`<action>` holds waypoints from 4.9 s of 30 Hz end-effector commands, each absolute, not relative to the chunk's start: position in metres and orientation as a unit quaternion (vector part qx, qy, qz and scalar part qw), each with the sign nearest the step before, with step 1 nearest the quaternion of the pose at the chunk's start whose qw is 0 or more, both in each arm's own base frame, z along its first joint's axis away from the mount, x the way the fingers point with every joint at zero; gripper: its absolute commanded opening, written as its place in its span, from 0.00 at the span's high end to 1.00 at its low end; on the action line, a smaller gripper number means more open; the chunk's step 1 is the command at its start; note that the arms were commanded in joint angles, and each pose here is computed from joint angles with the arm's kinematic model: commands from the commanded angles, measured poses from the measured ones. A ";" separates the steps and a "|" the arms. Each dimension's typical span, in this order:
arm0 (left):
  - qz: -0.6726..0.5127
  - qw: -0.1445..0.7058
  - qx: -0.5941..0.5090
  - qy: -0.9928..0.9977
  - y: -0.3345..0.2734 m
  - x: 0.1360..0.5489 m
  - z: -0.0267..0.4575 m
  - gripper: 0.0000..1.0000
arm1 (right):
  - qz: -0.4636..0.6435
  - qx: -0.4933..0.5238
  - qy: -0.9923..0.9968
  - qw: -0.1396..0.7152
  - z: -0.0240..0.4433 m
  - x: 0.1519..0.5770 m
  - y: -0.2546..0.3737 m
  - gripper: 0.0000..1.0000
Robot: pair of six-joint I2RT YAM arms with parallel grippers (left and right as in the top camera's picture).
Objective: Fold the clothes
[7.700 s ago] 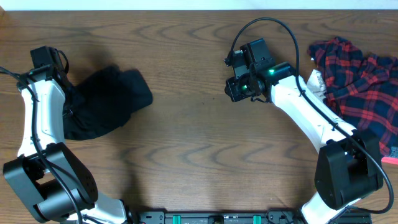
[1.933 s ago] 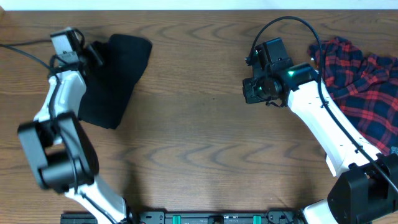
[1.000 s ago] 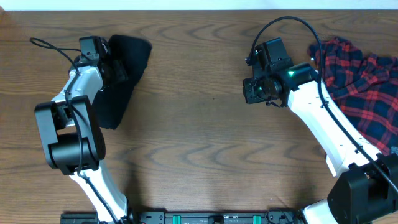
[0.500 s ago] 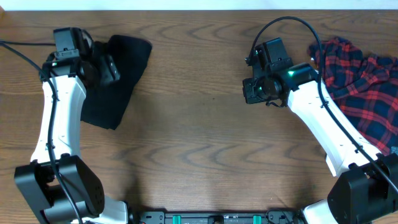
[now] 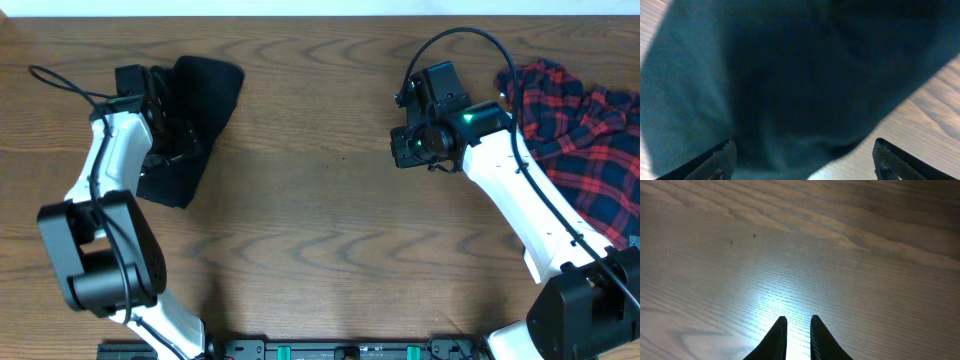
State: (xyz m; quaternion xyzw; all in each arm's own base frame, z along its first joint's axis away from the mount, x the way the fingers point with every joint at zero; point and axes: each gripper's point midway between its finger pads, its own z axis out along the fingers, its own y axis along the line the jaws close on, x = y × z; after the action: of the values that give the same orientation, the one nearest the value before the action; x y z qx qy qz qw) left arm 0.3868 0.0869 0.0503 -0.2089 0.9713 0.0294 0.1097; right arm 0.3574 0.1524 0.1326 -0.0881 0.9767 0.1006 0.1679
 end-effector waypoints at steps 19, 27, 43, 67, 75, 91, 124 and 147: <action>0.031 0.133 -0.205 0.969 0.091 0.398 0.069 0.07 | 0.099 -0.090 0.977 0.165 0.136 0.356 0.149 0.84; 0.028 0.254 -0.202 0.945 0.093 0.417 0.144 0.05 | 0.099 -0.090 0.977 0.166 0.136 0.356 0.149 0.83; -0.072 0.276 -0.136 0.949 0.064 0.476 0.086 0.94 | 0.100 -0.090 0.977 0.164 0.135 0.355 0.149 0.85; 0.027 0.273 -0.178 0.945 0.122 0.507 -0.041 0.94 | 0.103 -0.081 0.980 0.153 0.134 0.350 0.149 0.85; 0.052 0.318 -0.227 0.919 0.183 0.510 -0.027 0.94 | 0.104 -0.077 0.980 0.153 0.134 0.351 0.149 0.85; 0.034 0.299 -0.210 0.930 0.188 0.500 -0.034 0.94 | 0.110 -0.069 0.977 0.167 0.137 0.358 0.152 0.85; -0.048 0.206 -0.161 0.964 0.120 0.473 -0.050 0.50 | 0.112 -0.070 0.975 0.178 0.139 0.363 0.153 0.82; -0.091 0.287 -0.094 0.949 0.022 0.429 0.169 0.02 | 0.030 0.147 0.965 0.217 0.163 0.375 0.051 0.01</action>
State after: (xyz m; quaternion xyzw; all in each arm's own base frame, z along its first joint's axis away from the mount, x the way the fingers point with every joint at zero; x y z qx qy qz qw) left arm 0.4360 0.0450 0.1656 -0.1068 0.9450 -0.0745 0.3000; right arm 0.3739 0.0865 0.1359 0.0878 0.9782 0.0493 0.1815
